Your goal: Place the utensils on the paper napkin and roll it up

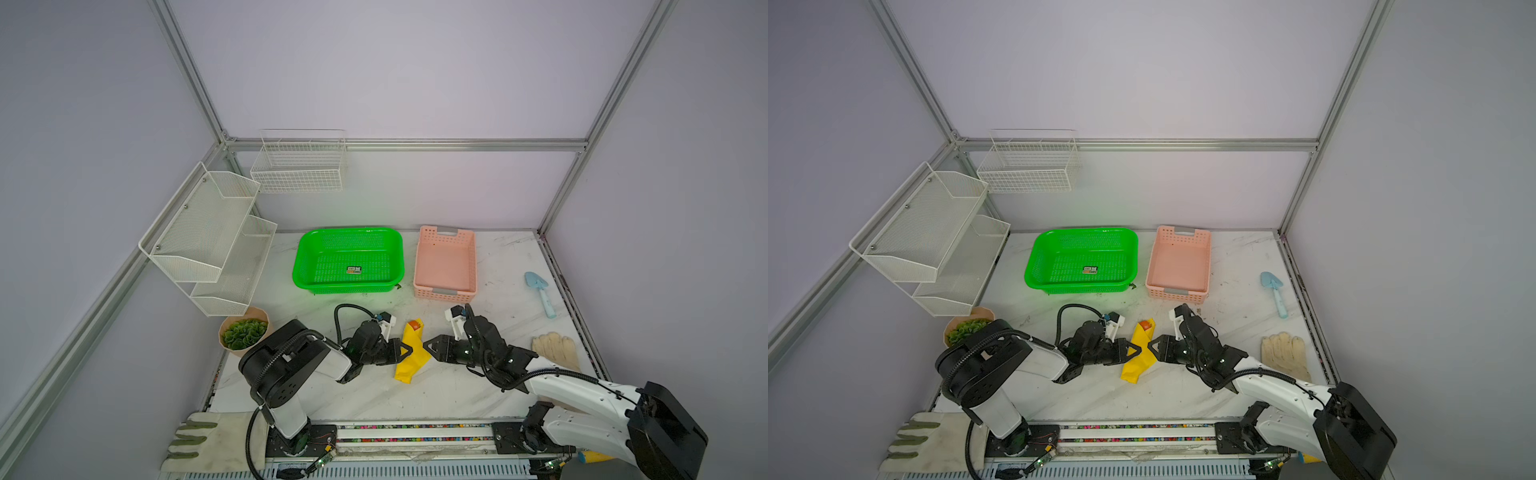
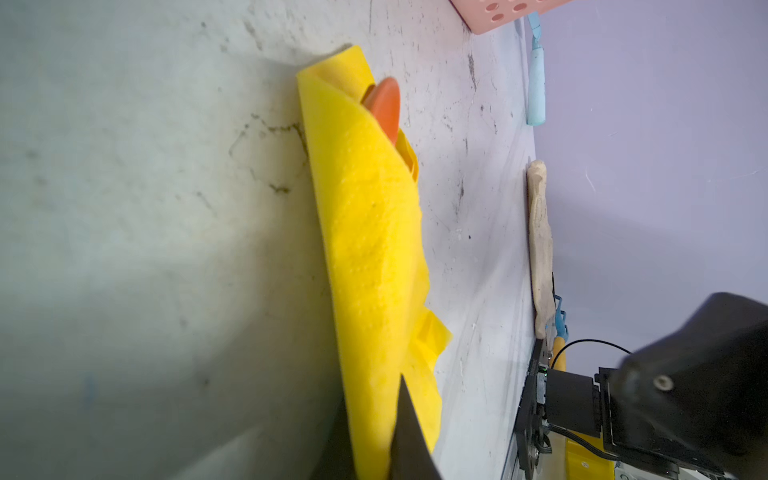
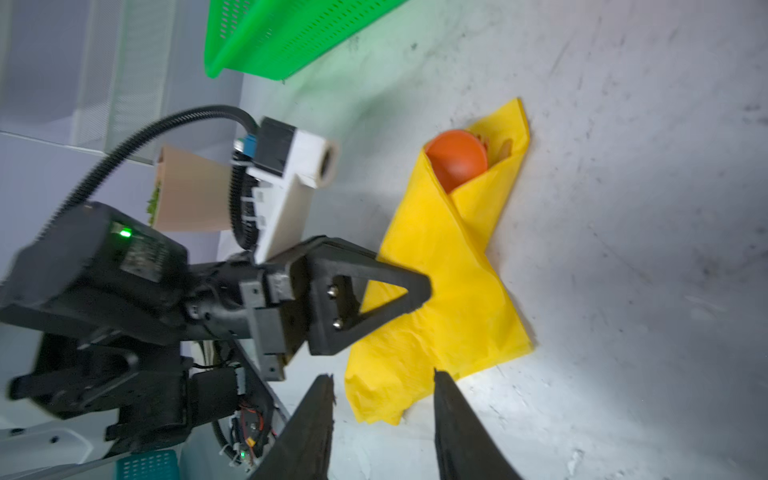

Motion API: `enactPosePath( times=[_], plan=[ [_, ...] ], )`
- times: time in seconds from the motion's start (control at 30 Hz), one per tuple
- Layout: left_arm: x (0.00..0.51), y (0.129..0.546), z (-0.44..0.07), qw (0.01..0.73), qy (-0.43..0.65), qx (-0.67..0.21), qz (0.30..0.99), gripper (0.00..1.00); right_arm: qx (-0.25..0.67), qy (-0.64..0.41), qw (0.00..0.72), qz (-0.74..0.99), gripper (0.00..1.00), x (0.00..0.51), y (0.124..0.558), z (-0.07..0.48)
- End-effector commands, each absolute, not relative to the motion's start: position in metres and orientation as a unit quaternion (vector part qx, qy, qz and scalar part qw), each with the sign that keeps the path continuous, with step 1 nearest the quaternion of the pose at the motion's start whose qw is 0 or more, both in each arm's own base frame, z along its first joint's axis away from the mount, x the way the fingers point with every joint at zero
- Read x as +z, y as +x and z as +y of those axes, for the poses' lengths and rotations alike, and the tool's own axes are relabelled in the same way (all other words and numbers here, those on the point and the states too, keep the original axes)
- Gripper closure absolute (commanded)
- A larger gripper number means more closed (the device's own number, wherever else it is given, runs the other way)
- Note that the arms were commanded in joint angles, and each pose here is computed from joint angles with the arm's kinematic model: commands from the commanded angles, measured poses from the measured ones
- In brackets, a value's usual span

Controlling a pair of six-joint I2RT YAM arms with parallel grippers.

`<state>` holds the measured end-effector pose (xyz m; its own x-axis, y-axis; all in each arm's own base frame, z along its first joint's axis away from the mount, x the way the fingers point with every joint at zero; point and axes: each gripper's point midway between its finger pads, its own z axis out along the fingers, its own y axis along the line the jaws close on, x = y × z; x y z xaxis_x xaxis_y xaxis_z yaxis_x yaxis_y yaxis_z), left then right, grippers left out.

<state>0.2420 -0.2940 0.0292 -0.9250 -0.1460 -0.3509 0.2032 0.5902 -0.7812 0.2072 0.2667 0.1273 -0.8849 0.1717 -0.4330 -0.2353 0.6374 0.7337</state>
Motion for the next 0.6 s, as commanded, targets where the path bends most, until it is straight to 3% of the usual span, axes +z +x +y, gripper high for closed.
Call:
enactPosePath(
  times=[0.0,0.2,0.57],
  plan=[
    [0.035,0.239,-0.285,0.205,0.014,-0.444,0.872,0.92,0.426,-0.044,0.258,0.866,0.52,0.152,0.213,0.271],
    [0.073,0.245,-0.285,0.248,0.032,-0.457,0.853,0.92,0.423,-0.062,0.262,0.865,0.49,0.161,0.227,0.281],
    [0.130,0.242,-0.278,0.311,0.047,-0.492,0.812,0.92,0.434,-0.106,0.299,0.843,0.26,0.178,0.247,0.263]
  ],
)
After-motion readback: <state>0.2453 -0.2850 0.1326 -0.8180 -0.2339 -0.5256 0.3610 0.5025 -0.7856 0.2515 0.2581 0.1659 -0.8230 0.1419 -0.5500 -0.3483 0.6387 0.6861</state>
